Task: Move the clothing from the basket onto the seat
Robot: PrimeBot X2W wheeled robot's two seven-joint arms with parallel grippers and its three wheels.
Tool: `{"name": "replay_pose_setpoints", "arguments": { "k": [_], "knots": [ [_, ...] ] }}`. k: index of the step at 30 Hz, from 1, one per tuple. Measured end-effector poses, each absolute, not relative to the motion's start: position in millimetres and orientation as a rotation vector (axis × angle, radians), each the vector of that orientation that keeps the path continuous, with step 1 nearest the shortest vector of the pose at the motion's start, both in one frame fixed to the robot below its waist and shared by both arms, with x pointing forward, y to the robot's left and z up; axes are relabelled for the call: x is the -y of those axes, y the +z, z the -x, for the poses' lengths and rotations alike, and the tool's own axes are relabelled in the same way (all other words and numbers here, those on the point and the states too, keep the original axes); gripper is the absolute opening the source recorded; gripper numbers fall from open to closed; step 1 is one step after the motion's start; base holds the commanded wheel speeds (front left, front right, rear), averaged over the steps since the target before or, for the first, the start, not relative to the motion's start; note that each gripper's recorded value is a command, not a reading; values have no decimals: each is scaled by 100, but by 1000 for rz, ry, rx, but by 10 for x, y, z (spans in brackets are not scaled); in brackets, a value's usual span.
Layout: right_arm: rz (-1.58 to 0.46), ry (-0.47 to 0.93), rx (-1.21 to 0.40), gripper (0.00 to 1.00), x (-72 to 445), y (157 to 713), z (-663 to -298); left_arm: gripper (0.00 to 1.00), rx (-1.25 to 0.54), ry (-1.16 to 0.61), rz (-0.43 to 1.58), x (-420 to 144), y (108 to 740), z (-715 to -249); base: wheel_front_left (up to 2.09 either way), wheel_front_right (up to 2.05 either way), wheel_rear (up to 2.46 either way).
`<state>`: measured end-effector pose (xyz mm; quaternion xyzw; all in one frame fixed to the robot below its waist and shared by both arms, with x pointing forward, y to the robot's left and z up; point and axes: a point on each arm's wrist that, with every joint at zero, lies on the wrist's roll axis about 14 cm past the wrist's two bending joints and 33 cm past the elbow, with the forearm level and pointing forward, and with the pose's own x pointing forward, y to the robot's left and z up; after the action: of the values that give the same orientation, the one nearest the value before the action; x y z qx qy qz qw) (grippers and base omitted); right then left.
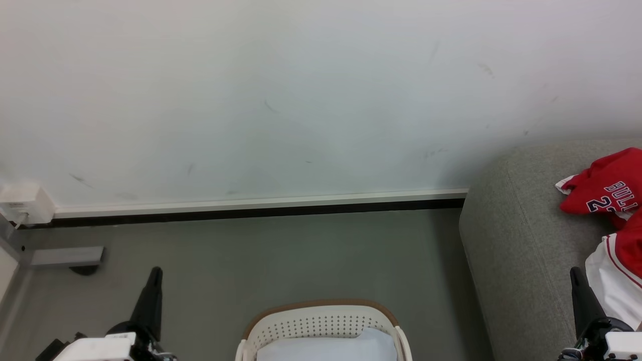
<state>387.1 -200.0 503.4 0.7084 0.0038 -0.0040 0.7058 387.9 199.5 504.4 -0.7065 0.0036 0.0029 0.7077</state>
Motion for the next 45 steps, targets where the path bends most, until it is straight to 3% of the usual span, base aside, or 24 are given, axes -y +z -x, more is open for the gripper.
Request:
{"name": "replay_pose_setpoints", "arguments": {
  "k": [45],
  "knots": [
    [-1575,-9,-8,0,2001,5035,-3871,0,-8,6,1569,-1995,5046,-3879,0,0,0]
  ]
}}
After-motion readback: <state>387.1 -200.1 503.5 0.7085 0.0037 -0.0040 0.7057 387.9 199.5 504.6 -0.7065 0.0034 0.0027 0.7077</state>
